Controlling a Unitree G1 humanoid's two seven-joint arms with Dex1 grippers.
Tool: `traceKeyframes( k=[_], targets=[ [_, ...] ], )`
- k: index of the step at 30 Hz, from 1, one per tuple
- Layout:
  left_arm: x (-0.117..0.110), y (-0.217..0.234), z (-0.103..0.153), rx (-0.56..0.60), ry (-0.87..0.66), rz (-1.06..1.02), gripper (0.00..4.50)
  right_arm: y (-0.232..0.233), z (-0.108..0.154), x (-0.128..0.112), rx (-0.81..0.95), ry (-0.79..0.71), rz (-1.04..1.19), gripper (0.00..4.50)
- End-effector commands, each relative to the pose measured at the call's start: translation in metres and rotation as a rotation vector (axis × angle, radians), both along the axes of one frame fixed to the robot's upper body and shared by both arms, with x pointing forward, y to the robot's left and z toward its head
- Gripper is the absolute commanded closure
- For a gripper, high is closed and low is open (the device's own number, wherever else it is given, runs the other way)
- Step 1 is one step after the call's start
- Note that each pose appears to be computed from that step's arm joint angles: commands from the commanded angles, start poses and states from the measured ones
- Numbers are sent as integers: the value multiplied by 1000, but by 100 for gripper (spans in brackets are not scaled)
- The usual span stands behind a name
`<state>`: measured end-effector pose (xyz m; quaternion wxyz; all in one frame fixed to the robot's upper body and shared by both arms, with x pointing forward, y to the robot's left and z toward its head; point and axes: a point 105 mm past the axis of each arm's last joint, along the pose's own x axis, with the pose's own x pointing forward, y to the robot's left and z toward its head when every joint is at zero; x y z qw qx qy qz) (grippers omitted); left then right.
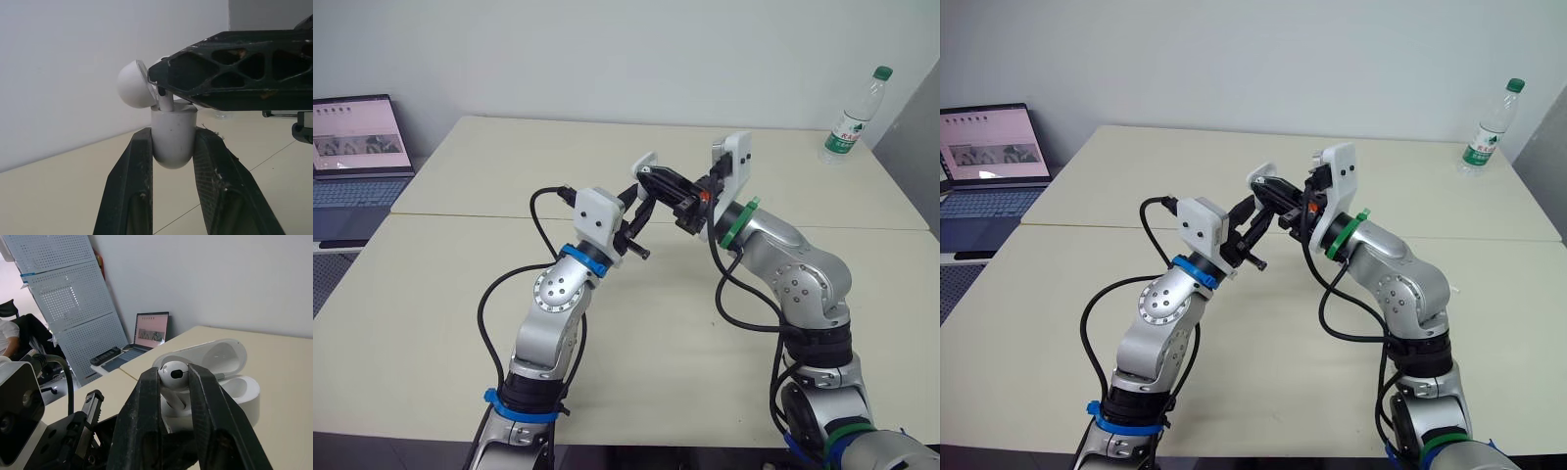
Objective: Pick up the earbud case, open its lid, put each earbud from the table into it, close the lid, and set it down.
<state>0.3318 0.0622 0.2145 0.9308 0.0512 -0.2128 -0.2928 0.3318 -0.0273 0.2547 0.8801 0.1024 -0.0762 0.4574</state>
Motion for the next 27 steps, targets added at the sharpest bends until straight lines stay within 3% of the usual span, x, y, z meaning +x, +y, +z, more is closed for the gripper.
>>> traceKeyframes(
  k=[1, 2, 8, 12, 17, 20, 27],
  targets=[
    [-13, -3, 27, -28, -107, -28, 371, 0, 3, -1, -3, -21, 1, 309],
    [-13, -3, 27, -28, -106, -29, 371, 0, 4, 0, -3, -25, -1, 277],
    [-13, -5, 27, -31, -105, -34, 371, -3, 8, 2, 14, -39, -4, 277],
    [-13, -3, 24, -32, -96, -31, 371, -12, 25, -5, 82, -68, 47, 277],
    [-11, 7, 17, -33, -71, -7, 371, -51, 43, -17, 37, -86, 133, 277],
    [-12, 9, 15, -40, -59, -10, 371, -90, 33, -1, -95, -73, 36, 277],
    [-20, 9, 1, -48, -10, -49, 371, -198, -36, 35, -545, 41, -198, 277]
  ],
)
